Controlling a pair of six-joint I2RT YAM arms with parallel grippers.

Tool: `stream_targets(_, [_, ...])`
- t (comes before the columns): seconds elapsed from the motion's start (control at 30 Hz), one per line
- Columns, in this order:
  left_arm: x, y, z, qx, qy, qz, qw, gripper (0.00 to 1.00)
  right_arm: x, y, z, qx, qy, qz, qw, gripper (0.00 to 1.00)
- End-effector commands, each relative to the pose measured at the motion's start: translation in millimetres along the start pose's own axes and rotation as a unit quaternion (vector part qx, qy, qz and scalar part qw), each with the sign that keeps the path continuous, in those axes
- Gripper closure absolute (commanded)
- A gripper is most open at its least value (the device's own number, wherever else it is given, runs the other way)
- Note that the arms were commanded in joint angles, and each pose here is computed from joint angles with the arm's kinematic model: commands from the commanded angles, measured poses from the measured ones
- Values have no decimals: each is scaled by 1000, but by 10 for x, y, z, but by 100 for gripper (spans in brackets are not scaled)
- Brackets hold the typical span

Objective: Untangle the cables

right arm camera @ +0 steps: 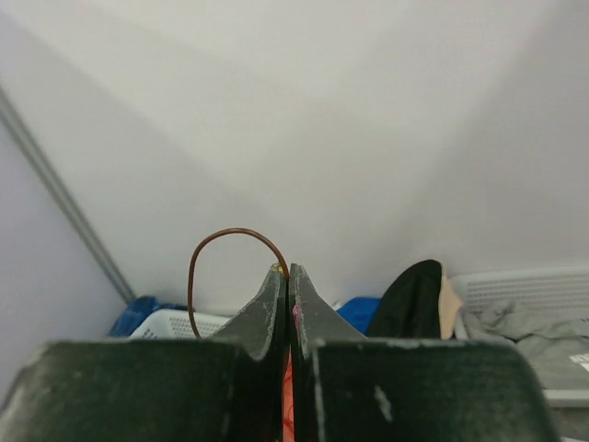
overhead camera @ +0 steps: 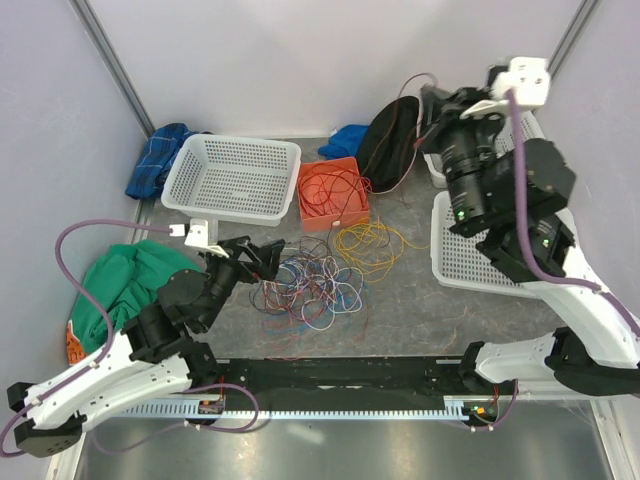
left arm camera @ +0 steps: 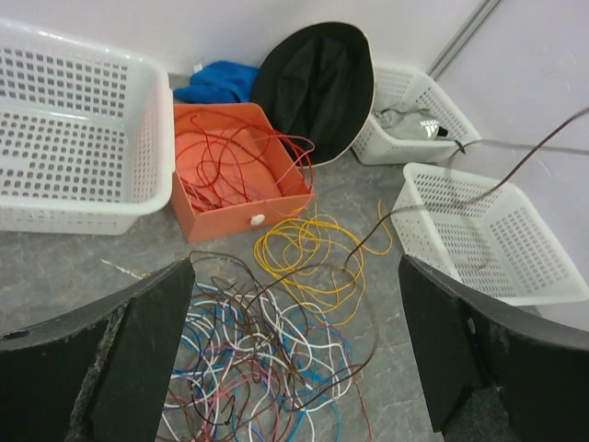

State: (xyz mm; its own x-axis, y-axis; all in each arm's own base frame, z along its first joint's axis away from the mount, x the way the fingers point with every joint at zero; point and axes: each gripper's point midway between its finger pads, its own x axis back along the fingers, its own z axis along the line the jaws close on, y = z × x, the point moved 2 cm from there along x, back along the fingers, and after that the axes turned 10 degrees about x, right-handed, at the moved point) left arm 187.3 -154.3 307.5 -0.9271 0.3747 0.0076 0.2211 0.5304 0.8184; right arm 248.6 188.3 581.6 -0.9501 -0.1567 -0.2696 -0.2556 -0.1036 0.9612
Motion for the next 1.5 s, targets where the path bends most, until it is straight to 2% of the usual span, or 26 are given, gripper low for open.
stream_targets(0.0, [-12, -63, -19, 43, -5, 1, 999, 0, 63, 385, -519, -11, -101, -20, 995, 100])
stream_targets(0.17, [-58, -265, -19, 60, -12, 22, 998, 0, 144, 698, -737, -48, -132, -47, 989, 100])
stream_targets(0.27, [-89, -416, -22, 80, -13, 41, 996, 0, 253, 992, -884, -93, -126, -91, 983, 100])
stream_targets(0.33, [-107, -506, 2, 84, -7, 51, 995, 0, 265, 1018, -889, -100, -123, -94, 983, 100])
stream_targets(0.67, [-126, -785, 17, 99, -3, 98, 990, 0, 122, 345, -871, 6, -193, -13, 981, 100])
stream_targets(0.8, [-101, -914, 81, 104, 2, 113, 988, 0, -13, 126, -1084, 27, -240, -6, 970, 100])
stream_targets(0.83, [-93, -931, 81, 106, 0, 116, 988, 0, -80, -21, -1119, 48, -246, 14, 968, 100])
stream_targets(0.9, [-86, -982, 104, 108, 2, 123, 987, 0, -257, -156, -1305, 30, -259, 17, 965, 100])
stream_targets(0.93, [-80, -1002, 102, 108, 0, 127, 986, 0, -340, -373, -1350, 44, -259, 50, 964, 100])
stream_targets(0.97, [-75, -1017, 99, 110, -2, 130, 985, 0, -412, -451, -1399, 9, -262, 50, 964, 100])
stream_targets(1.0, [-61, -1047, 122, 107, 0, 135, 985, 1, -439, -521, -1631, 10, -288, 55, 956, 100])
stream_targets(1.13, [-14, -1103, 184, 109, 3, 142, 984, 1, -477, -666, -1995, 4, -322, 59, 945, 100])
stream_targets(1.3, [18, -1145, 231, 115, 1, 141, 983, 1, -371, -927, -2384, 8, -374, 78, 924, 100])
stream_targets(1.47, [29, -1164, 229, 116, -2, 145, 983, 1, -169, -1187, -2565, 1, -396, 96, 913, 100])
